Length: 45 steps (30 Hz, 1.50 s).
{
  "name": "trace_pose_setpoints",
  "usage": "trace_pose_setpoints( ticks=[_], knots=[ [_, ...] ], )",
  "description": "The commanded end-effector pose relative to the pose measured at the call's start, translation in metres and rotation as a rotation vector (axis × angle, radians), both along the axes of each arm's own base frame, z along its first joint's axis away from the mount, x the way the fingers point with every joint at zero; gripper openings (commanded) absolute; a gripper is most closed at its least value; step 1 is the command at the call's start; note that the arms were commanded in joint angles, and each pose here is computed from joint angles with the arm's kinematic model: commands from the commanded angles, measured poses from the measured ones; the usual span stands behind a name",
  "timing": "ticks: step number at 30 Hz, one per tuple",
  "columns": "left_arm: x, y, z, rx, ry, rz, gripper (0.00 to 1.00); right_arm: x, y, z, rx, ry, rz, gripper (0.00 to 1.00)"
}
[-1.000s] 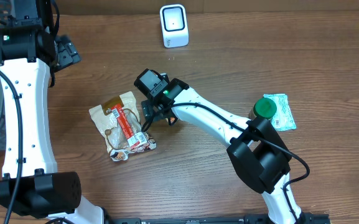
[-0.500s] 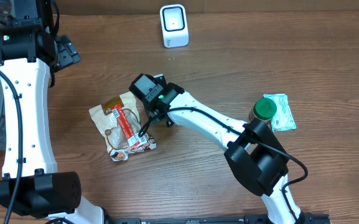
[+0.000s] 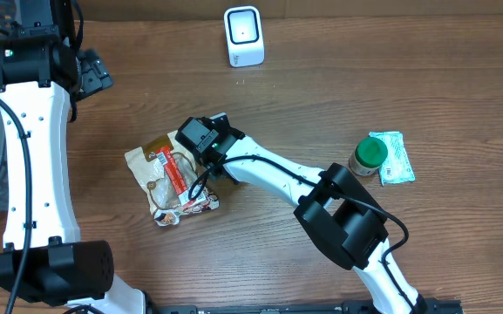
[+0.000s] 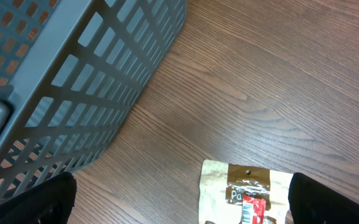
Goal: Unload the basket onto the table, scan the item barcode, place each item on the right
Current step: 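Lower the right gripper and grasp the Kleenex pack, then lift the Kleenex pack and carry it up to the scanner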
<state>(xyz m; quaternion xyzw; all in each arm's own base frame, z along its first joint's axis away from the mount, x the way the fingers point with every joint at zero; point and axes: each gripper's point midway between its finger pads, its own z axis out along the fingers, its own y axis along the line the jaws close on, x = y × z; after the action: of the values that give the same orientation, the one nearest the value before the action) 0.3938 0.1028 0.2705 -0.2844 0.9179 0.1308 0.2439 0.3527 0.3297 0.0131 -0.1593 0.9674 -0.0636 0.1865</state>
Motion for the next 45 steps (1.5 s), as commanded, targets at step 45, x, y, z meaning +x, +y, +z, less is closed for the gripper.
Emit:
trace_pose_setpoints(
  ticks=[45],
  knots=[
    [-0.002, 0.0, 0.016, 0.009, -0.041, -0.009, 1.0, 0.036, -0.043, 0.128, 0.637, 0.281, -0.139, 0.04]
  ],
)
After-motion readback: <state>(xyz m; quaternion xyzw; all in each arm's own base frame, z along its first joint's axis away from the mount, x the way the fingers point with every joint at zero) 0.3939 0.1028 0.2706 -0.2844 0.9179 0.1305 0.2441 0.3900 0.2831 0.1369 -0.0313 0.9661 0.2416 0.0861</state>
